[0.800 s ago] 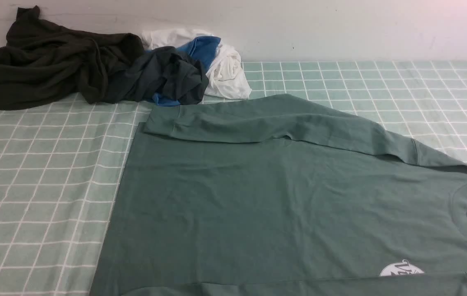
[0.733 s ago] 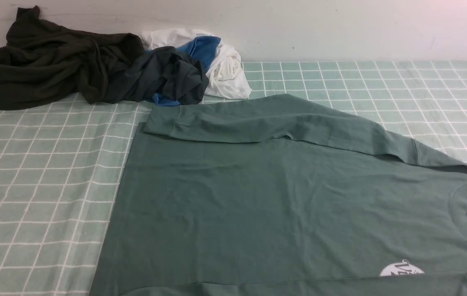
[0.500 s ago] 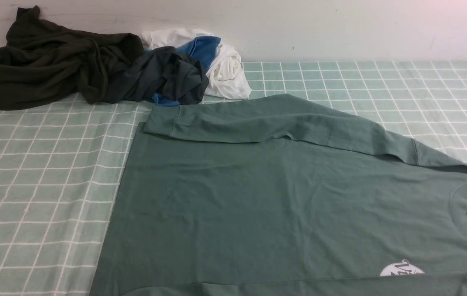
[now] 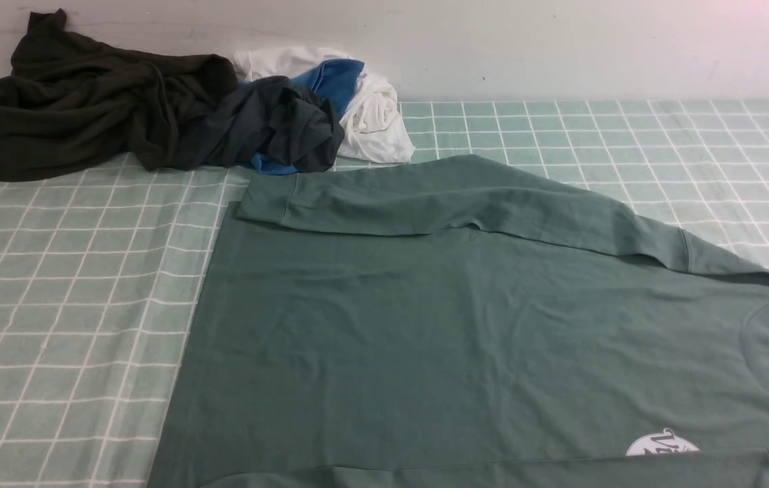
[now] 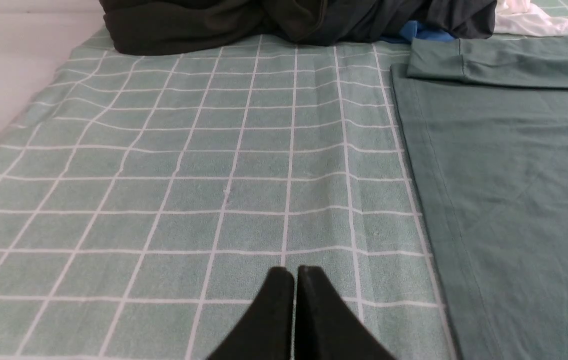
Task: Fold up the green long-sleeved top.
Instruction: Use the left arm to clamp the cuff closest to it
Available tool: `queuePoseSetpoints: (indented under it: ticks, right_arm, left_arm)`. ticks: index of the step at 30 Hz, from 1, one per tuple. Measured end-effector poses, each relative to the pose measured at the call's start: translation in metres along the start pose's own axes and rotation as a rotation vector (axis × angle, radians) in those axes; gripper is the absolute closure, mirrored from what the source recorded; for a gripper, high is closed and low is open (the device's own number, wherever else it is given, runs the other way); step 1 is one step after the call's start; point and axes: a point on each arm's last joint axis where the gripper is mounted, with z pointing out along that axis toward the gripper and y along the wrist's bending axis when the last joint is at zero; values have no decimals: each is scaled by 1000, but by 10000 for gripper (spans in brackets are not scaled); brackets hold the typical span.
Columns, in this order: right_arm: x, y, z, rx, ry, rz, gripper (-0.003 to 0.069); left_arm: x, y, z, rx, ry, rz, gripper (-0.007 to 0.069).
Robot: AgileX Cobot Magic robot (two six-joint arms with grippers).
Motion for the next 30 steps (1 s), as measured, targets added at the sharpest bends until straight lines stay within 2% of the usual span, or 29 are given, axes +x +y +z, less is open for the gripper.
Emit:
queuePoseSetpoints:
  ticks: [11,30]
  right_arm:
    - [0,-1,0,6,0,-30,673]
    - [0,0,0,-4,1,5,673]
  left_arm:
    - [0,0,0,0,0,0,628]
    - [0,0,0,0,0,1,628]
